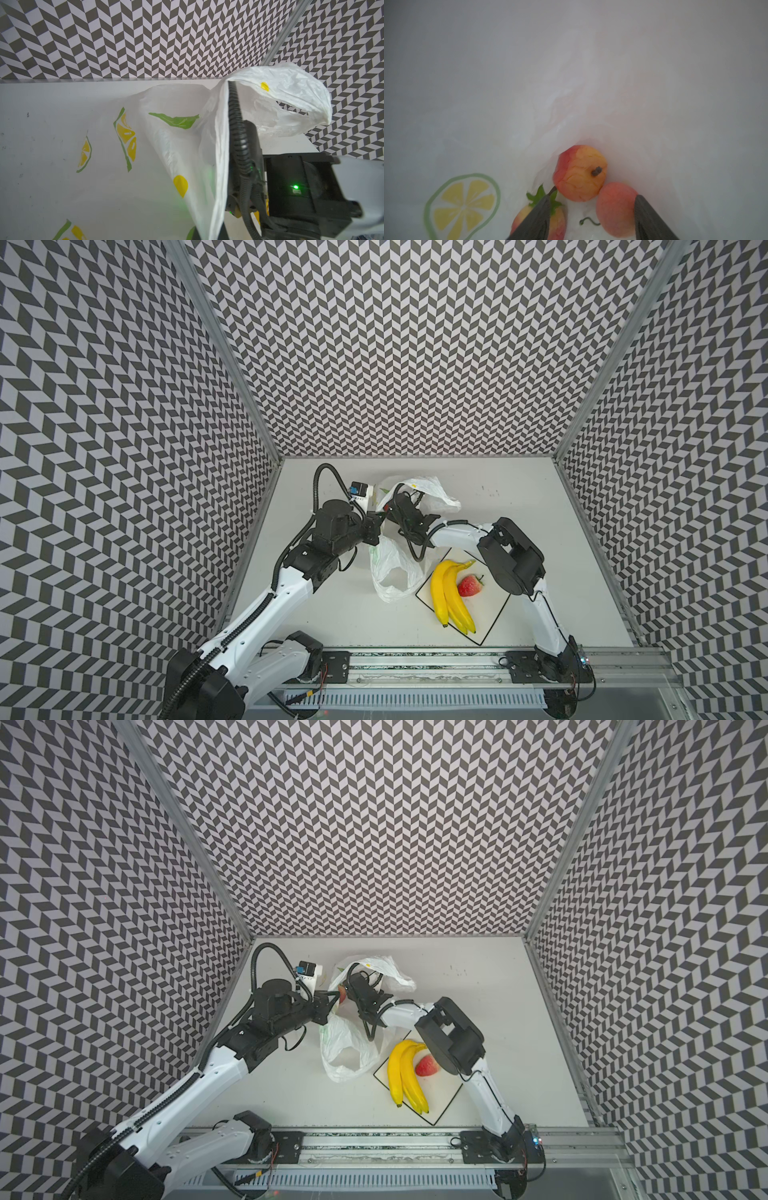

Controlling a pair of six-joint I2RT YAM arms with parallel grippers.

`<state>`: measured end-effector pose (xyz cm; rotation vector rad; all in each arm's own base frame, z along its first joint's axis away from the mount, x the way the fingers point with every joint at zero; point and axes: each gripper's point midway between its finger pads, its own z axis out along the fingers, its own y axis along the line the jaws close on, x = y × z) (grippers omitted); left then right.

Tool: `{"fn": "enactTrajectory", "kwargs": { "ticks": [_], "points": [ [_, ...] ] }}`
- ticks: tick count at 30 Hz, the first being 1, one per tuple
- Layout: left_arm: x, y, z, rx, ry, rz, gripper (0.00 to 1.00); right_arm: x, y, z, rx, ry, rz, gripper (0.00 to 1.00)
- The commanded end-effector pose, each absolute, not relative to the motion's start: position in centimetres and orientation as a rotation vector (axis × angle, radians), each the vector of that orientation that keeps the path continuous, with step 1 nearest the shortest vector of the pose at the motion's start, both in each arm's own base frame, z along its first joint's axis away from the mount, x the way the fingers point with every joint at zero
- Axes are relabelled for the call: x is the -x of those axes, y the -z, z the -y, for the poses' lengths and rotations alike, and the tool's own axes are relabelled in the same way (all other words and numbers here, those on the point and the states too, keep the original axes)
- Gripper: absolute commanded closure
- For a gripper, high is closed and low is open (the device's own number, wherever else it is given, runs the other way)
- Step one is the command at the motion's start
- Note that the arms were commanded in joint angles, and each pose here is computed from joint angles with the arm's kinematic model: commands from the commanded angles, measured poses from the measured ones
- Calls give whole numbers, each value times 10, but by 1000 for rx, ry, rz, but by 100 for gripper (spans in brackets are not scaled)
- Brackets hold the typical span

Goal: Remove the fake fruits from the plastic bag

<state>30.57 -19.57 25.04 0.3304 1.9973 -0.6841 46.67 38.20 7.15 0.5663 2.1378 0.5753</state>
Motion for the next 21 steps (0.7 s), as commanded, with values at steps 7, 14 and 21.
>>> {"fn": "enactTrajectory", "kwargs": {
  "ticks": [7, 14, 21],
  "points": [
    [-308, -272, 200, -359, 706, -1928, 100, -480, -42, -379, -628, -437, -2149, 44],
    [-308, -269, 196, -343, 694, -1930, 100, -479, -32, -381, -563, -378, -2183, 63],
    [-309, -255, 187, -282, 668, -1952, 100, -472, -71, -383, -429, -475, -2135, 80]
  ]
}}
